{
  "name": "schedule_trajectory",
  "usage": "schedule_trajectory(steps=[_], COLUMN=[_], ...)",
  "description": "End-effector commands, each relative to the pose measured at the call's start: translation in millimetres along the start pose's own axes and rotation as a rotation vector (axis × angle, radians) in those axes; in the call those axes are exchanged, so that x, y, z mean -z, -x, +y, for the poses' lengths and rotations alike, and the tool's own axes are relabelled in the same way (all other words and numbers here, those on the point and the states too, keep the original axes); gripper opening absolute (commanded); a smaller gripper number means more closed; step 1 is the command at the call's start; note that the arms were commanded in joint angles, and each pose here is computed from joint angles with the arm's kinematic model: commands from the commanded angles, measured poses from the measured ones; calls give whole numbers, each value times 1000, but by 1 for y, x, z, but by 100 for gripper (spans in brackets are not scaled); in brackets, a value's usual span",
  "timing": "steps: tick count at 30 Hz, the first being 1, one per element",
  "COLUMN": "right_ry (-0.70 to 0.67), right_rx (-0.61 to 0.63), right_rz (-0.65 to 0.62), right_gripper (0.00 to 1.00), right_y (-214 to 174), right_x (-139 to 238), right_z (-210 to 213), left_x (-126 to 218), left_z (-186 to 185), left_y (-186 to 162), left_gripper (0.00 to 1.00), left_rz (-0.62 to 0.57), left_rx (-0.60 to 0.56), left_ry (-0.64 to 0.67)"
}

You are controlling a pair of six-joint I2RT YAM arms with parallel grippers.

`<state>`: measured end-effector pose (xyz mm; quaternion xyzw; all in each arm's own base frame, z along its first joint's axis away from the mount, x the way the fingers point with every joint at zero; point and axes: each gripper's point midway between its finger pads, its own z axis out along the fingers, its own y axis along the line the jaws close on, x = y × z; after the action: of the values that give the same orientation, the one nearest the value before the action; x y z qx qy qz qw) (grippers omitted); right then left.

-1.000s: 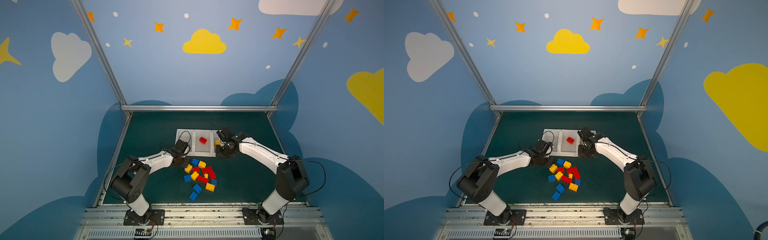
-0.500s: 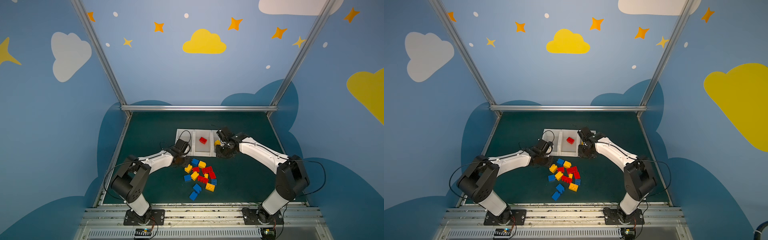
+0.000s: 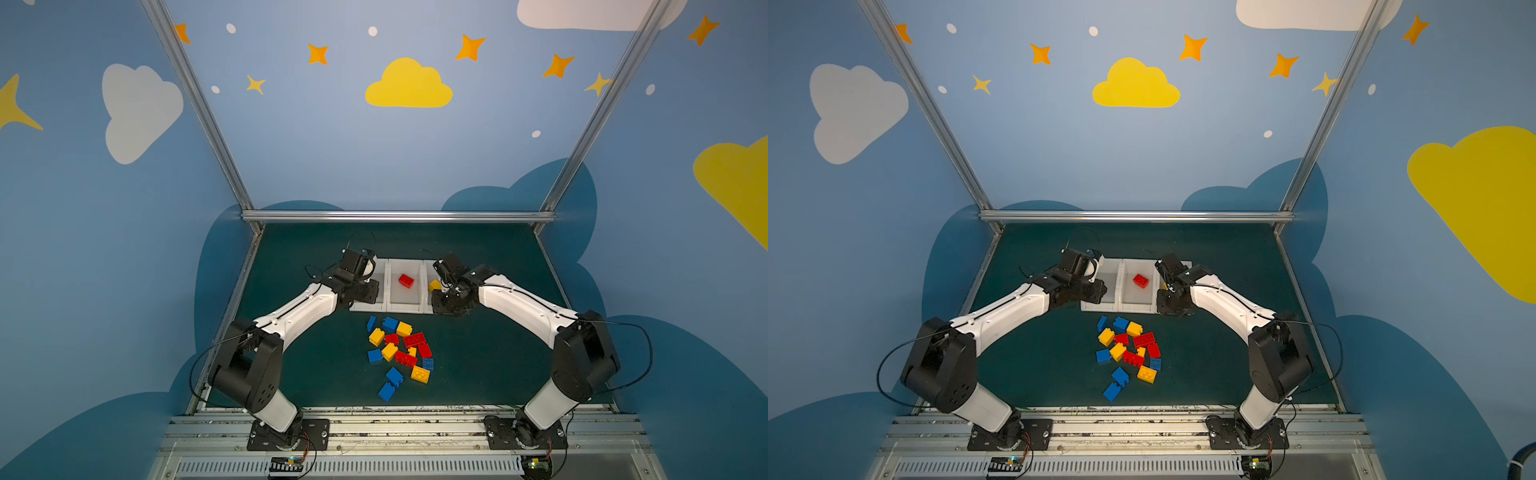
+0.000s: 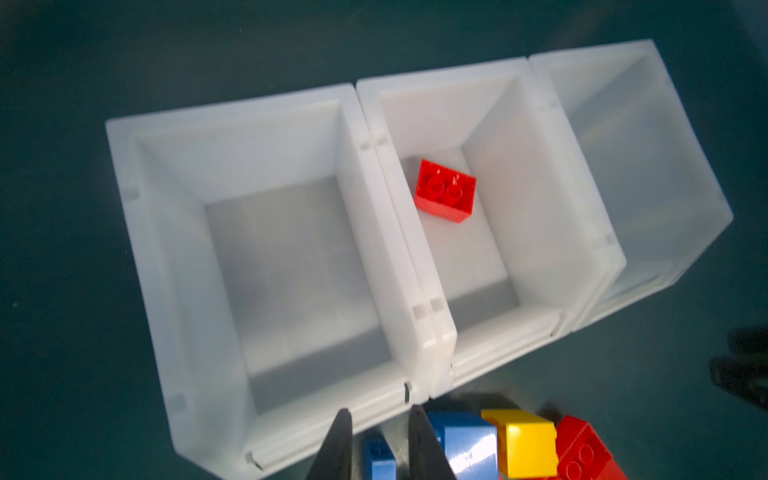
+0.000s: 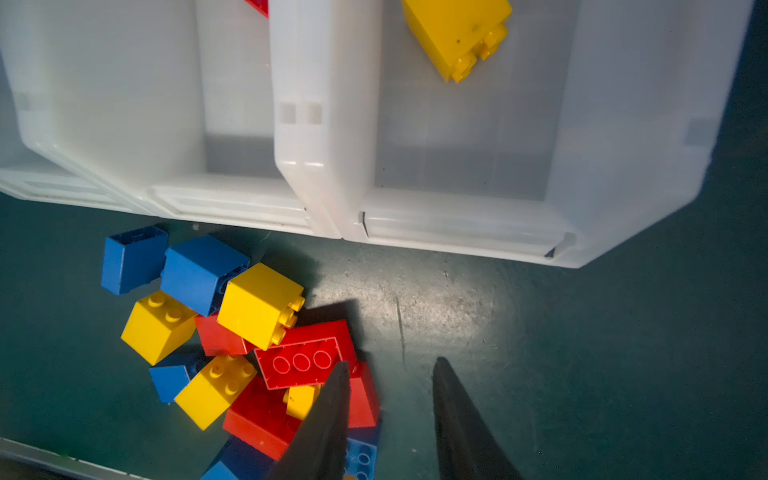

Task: Sort the legos into containers by color

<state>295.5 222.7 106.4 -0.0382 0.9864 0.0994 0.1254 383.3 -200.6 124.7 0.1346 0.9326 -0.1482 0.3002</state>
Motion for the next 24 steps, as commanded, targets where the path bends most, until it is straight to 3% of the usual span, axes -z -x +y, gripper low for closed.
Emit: schedule_trajectory(steps=[1,6,12,15,19,24], right_ry=[1,-14,-8,-1,6,4], right_rx=[5,-1,-7,-6,-4,-7], right_rz=[-28,-40,-34,-24,-18,-14], right_gripper=[35,35,37,37,37,35], right_y=[1,-1,0,0,0,-2], right_x=[15,19,15,12,10,8], right_z=[-1,-6,-5,-3,0,-2], left_x=[-17,-12,2,-1,-10,-24], left_z=[6,-2,-16,-13,-12,-9], left_y=[-10,-19,-66,-89,-105,-111], left_gripper=[25,28,51,57,56,48], left_rz=[82,97,142,172,207,254], left_rx=[-24,-27,-26,4,15,16], left_ry=[-28,-61,-65,-50,-46,-18])
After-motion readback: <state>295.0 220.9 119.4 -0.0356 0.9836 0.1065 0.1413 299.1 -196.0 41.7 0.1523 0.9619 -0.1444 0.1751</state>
